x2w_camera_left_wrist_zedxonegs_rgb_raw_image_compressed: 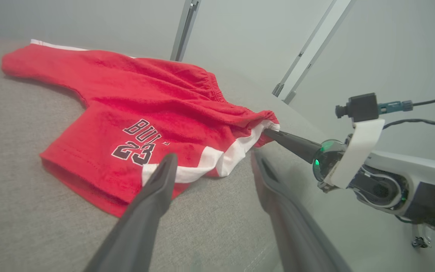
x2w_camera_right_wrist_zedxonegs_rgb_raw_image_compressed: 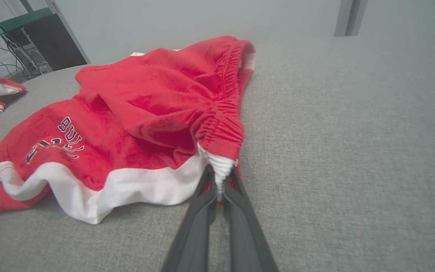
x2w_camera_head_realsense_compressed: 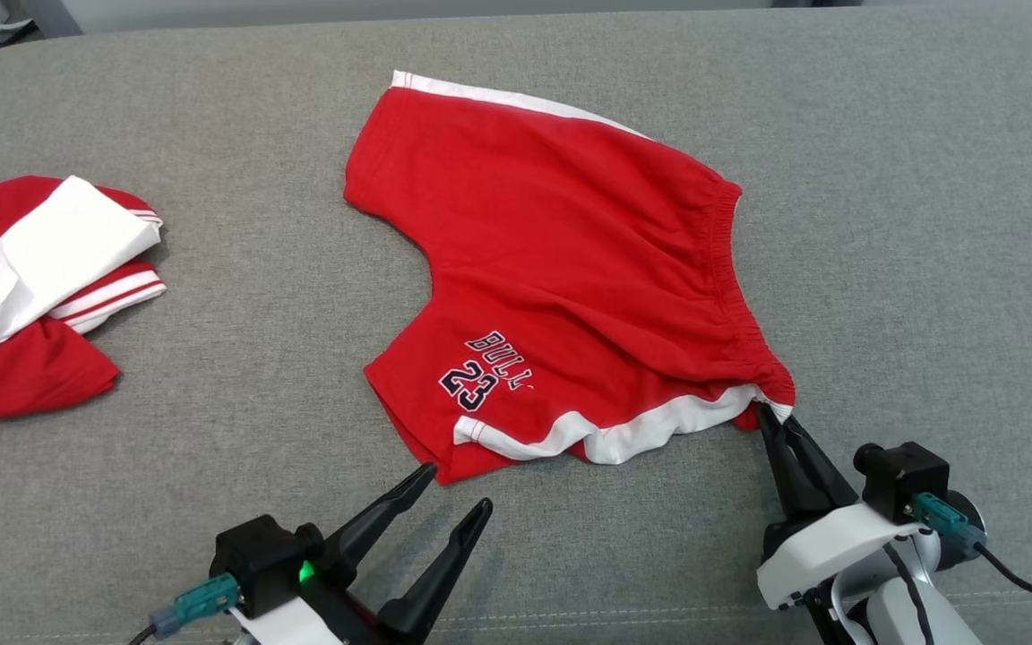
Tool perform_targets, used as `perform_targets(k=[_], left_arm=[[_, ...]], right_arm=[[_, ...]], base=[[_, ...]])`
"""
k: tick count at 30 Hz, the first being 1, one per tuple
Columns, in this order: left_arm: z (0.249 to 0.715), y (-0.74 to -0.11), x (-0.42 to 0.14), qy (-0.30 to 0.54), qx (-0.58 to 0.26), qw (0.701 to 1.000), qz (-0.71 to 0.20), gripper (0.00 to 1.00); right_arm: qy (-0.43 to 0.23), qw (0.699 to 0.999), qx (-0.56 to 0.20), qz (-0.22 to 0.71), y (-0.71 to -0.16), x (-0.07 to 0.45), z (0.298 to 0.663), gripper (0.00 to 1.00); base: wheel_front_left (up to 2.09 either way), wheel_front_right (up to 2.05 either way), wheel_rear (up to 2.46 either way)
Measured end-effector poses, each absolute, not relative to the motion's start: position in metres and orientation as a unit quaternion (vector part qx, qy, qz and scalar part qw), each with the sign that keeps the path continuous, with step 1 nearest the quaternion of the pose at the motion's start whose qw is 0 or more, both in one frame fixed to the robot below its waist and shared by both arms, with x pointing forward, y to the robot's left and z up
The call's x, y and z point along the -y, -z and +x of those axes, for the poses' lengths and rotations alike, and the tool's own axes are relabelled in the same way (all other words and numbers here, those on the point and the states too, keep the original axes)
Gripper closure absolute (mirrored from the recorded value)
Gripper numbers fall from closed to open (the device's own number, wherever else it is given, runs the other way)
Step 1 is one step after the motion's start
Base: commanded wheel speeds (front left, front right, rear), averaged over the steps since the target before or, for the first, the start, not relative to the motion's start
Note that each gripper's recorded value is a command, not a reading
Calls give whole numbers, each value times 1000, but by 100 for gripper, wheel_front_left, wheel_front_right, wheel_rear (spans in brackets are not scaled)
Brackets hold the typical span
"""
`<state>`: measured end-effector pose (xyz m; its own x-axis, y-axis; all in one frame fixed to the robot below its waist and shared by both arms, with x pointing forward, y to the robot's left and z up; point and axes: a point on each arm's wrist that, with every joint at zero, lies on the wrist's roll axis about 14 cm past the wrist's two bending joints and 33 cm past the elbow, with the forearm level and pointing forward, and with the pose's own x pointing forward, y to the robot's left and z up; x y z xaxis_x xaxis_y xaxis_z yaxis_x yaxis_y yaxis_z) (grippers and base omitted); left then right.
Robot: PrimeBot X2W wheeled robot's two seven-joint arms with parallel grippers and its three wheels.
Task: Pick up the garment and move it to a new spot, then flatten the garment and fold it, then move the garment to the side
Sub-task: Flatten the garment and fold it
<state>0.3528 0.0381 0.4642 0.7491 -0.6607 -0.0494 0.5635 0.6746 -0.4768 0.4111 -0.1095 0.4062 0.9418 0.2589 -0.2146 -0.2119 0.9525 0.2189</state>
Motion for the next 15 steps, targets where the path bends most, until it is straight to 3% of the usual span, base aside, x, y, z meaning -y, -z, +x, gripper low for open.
perform_targets(k=[15], left_arm=[[378,-400,-31,342,-196,899,-189,1]], right_arm=[[-125,979,-138,88,-394,110,405,100]], base=[[0,0,0]])
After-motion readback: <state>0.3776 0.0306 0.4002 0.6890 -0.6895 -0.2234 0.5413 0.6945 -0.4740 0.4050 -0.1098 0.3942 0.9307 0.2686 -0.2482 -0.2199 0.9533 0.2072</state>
